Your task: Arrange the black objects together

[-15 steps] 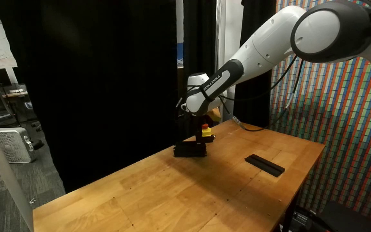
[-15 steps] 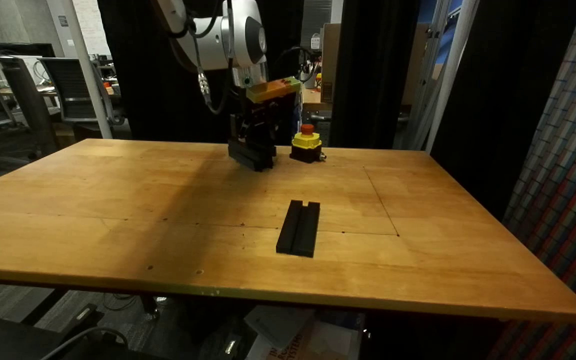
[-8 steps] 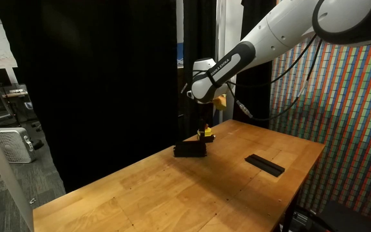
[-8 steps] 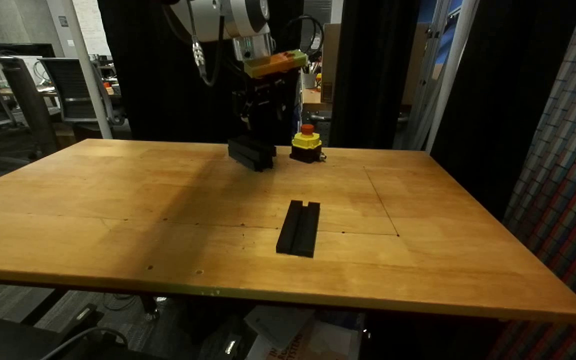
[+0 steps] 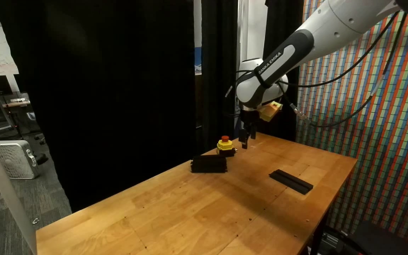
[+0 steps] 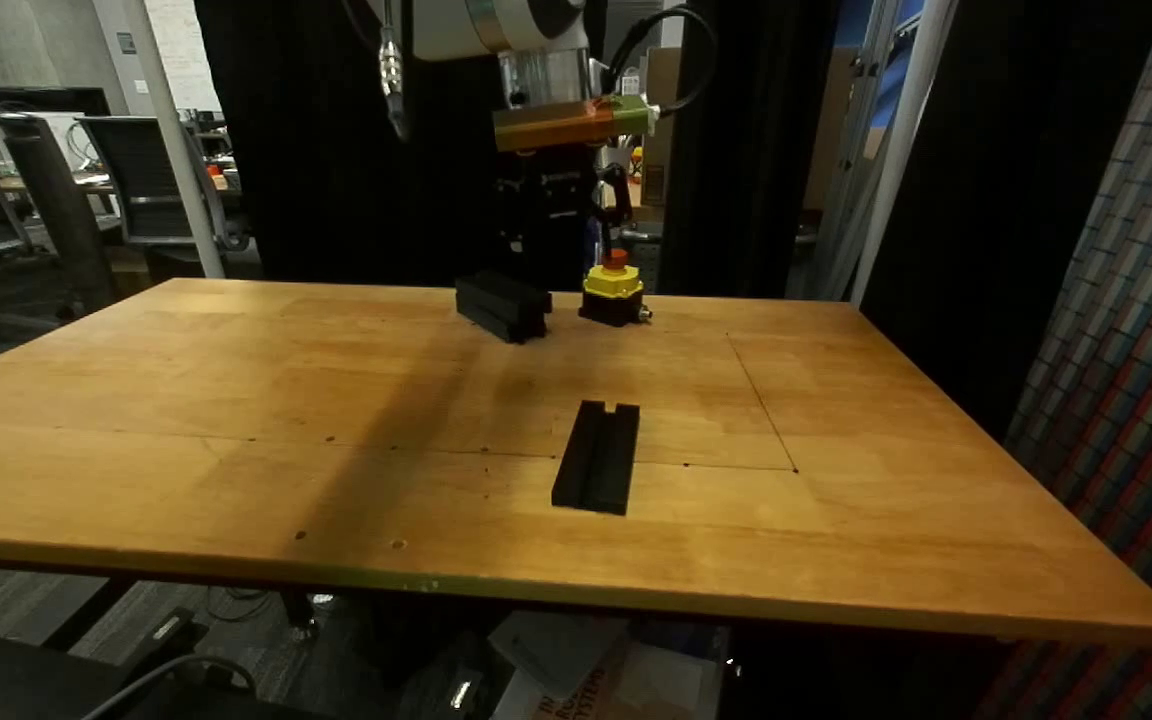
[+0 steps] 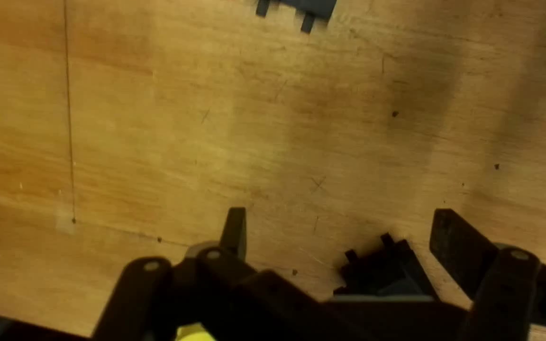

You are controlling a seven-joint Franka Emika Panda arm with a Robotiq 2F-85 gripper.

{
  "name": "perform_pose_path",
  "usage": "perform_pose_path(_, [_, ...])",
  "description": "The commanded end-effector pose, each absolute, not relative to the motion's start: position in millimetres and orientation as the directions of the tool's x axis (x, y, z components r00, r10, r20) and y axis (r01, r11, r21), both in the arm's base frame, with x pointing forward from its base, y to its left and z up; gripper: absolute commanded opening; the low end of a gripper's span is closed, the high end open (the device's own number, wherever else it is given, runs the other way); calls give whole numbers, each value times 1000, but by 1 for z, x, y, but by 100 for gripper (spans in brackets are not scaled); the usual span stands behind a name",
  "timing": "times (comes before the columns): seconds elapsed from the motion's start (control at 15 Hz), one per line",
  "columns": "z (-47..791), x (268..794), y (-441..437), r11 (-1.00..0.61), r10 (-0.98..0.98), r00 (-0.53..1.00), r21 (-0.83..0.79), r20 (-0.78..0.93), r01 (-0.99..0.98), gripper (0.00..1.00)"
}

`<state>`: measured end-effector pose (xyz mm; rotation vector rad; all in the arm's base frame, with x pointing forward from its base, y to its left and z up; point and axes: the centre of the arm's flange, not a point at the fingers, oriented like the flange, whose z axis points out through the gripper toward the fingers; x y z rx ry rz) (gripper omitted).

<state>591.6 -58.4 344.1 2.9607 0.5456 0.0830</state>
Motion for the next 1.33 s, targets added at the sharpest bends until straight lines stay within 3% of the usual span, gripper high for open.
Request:
perform_pose_path(0.0, [338,533,-72,-981,177,980,91,91,169,100])
perform_pose_path(0.4, [287,468,-93,-997,-60,994,37,96,-64,100])
perform_pose_path(1.27, [240,420,-130,-996,-76,993,47,90,-81,100])
